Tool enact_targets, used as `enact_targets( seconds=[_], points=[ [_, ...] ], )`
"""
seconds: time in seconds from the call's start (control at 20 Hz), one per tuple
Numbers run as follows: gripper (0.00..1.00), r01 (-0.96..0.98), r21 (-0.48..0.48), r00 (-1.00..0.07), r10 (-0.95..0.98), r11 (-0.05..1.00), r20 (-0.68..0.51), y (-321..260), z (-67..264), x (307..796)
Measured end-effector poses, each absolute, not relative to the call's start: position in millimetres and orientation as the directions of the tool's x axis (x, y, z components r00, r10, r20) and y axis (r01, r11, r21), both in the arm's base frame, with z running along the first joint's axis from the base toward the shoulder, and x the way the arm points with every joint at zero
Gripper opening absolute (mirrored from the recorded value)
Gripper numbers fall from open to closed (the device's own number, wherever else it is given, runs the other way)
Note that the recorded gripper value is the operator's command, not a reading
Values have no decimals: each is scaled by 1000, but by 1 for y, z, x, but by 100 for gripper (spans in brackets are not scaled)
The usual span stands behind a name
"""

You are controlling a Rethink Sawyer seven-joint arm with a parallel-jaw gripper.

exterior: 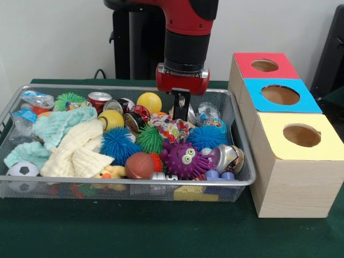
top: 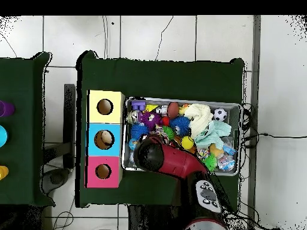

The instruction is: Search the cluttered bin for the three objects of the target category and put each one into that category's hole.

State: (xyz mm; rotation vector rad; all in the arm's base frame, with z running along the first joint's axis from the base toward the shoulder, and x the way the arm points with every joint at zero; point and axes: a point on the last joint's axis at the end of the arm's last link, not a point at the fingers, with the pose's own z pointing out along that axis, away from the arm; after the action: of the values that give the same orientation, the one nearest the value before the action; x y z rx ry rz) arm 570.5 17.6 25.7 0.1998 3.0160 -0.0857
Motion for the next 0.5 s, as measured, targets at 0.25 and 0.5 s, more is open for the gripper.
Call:
enact_targets(
  seconds=[0.25, 0.5],
  points=[
    [0, 134, -56, -984, 126, 989, -129, 17, 35, 575],
    [0, 135, -62, -983, 126, 989, -133, 16, 53, 585]
  ],
)
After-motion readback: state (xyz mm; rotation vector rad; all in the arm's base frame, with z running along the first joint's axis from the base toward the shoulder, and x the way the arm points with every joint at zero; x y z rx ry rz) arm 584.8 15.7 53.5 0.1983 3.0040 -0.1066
